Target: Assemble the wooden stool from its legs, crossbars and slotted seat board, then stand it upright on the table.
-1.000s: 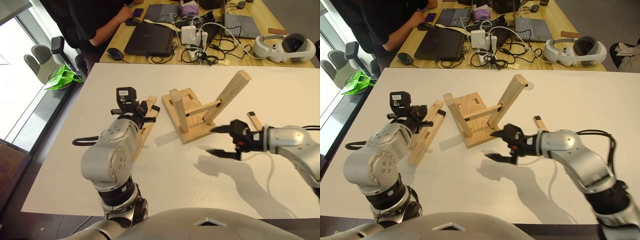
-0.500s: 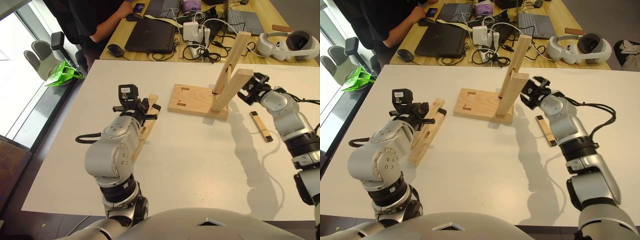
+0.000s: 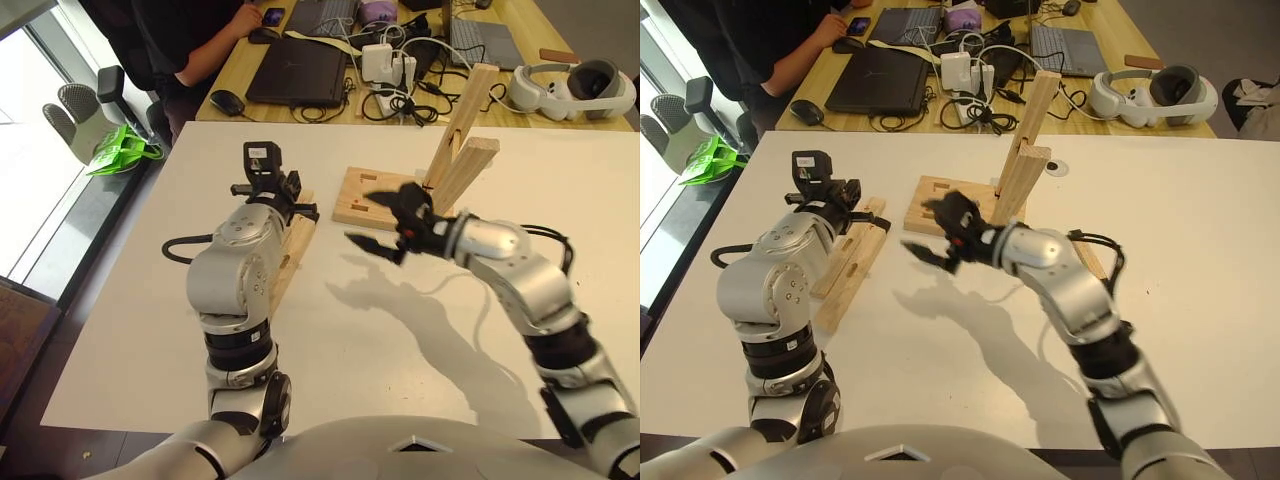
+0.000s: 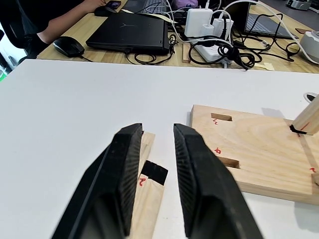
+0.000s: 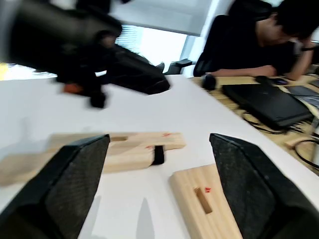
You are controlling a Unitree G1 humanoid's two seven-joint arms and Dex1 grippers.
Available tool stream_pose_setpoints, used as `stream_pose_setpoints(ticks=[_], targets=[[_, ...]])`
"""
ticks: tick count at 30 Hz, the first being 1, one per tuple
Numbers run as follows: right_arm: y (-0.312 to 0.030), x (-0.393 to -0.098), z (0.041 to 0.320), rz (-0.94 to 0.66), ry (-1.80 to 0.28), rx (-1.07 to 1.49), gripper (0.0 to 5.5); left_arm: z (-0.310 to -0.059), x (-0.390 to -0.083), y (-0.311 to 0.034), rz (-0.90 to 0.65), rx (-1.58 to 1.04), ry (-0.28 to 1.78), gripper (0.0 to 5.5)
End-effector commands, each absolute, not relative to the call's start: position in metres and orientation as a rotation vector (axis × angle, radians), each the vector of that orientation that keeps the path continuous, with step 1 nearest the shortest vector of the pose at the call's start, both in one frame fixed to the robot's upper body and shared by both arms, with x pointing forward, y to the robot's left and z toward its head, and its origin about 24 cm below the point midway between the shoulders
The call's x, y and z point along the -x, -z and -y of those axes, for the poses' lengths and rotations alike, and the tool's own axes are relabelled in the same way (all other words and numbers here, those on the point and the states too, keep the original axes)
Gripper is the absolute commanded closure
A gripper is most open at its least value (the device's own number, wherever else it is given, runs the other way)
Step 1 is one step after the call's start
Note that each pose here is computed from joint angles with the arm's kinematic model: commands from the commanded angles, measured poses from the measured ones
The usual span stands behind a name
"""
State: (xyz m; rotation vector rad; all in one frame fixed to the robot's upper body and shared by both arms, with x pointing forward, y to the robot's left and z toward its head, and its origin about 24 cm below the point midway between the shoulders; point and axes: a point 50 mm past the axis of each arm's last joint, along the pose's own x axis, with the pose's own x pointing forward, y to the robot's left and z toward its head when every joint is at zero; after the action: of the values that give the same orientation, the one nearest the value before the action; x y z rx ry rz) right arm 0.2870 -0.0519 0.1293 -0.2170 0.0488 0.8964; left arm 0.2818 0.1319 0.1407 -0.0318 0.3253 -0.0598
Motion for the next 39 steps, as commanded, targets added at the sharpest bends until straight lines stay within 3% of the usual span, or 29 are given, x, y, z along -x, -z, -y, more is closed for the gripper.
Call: stream_pose_setpoints(ticks=[1,4,9,15,19,21,23,25,27,31,34,39], targets=[[-0.1,-0.318,0.045,-0.101,-0.604,0.199,1.78,-0.123,-0.284,-0.14,-0.32,0.026,0.08,4.34],[-0.082,-0.333,0.068,-0.174,-0.406,0.138,1.78,-0.121,-0.283,-0.14,-0.319,0.022,0.089,4.34],[-0.095,-0.341,0.11,-0.145,-0.258,0.051,1.78,-0.126,-0.28,-0.136,-0.326,0.018,0.064,4.34],[-0.117,-0.32,0.167,-0.143,-0.166,0.057,1.78,-0.128,-0.277,-0.137,-0.323,0.015,0.053,4.34],[-0.132,-0.317,0.245,-0.171,0.036,0.216,1.78,-0.134,-0.275,-0.137,-0.325,0.014,0.026,4.34],[-0.139,-0.318,0.245,-0.166,-0.018,0.219,1.78,-0.132,-0.275,-0.137,-0.325,0.015,0.033,4.34],[-0.138,-0.314,0.219,-0.182,-0.2,0.209,1.78,-0.13,-0.275,-0.137,-0.324,0.015,0.04,4.34],[-0.128,-0.304,0.192,-0.238,-0.362,0.194,1.78,-0.13,-0.276,-0.138,-0.324,0.01,0.045,4.34],[-0.112,-0.295,0.188,-0.358,-0.357,0.158,1.78,-0.13,-0.277,-0.139,-0.321,0.003,0.049,4.34],[-0.1,-0.288,0.212,-0.496,-0.21,0.106,1.78,-0.136,-0.275,-0.139,-0.323,-0.004,0.031,4.34],[-0.107,-0.292,0.235,-0.51,-0.23,0.163,1.78,-0.138,-0.272,-0.137,-0.326,0.007,0.006,4.34],[-0.081,-0.291,0.284,-0.715,-0.185,0.094,1.78,-0.135,-0.272,-0.138,-0.319,0.01,0.009,4.34]])
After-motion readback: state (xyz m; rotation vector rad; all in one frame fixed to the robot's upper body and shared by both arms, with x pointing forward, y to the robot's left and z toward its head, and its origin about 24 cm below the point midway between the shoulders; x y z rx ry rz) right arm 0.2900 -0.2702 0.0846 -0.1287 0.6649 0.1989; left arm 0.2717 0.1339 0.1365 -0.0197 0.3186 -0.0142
